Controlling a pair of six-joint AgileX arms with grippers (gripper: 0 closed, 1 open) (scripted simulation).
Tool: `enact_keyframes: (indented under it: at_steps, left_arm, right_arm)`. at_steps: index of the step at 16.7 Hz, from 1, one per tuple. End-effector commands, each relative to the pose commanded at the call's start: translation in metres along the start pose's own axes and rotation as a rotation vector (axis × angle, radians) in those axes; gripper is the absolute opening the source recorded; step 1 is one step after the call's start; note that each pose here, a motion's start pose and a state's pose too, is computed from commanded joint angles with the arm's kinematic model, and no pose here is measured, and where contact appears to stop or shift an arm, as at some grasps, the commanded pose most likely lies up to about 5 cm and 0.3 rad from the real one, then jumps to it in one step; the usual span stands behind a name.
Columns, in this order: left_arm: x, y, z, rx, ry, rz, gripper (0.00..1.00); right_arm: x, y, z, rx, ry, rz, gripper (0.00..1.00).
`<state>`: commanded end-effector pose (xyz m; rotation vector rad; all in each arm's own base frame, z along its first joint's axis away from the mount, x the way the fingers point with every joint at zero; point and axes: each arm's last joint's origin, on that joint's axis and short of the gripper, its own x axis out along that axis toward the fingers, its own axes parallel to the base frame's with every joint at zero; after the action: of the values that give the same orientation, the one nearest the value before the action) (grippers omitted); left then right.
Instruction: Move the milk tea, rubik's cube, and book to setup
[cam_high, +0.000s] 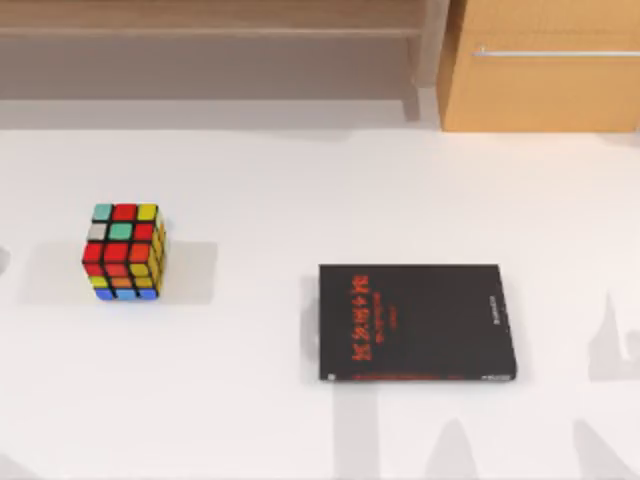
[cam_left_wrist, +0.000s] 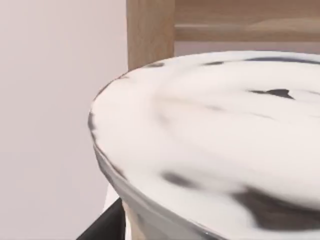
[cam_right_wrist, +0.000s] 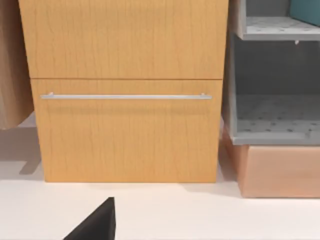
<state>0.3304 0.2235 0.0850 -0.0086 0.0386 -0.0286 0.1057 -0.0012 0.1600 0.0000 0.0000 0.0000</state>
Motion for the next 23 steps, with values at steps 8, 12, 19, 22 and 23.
enact_keyframes:
  at_steps: [8, 12, 19, 22, 23]
  left_arm:
    - [-0.005, 0.0, 0.001, 0.002, -0.003, -0.001, 1.0]
    - [-0.028, -0.001, -0.001, -0.001, 0.001, -0.001, 1.0]
    - [-0.032, -0.002, 0.003, -0.012, 0.015, -0.006, 1.0]
    - [-0.04, -0.001, 0.032, 0.005, -0.006, -0.002, 1.0]
    - [-0.043, -0.001, 0.04, 0.007, -0.008, 0.002, 1.0]
  right_arm:
    - [0.0, 0.0, 0.0, 0.0, 0.0, 0.0, 1.0]
    - [0.0, 0.0, 0.0, 0.0, 0.0, 0.0, 1.0]
    - [0.0, 0.0, 0.0, 0.0, 0.0, 0.0, 1.0]
    - [0.0, 0.0, 0.0, 0.0, 0.0, 0.0, 1.0]
    - [0.0, 0.0, 0.0, 0.0, 0.0, 0.0, 1.0]
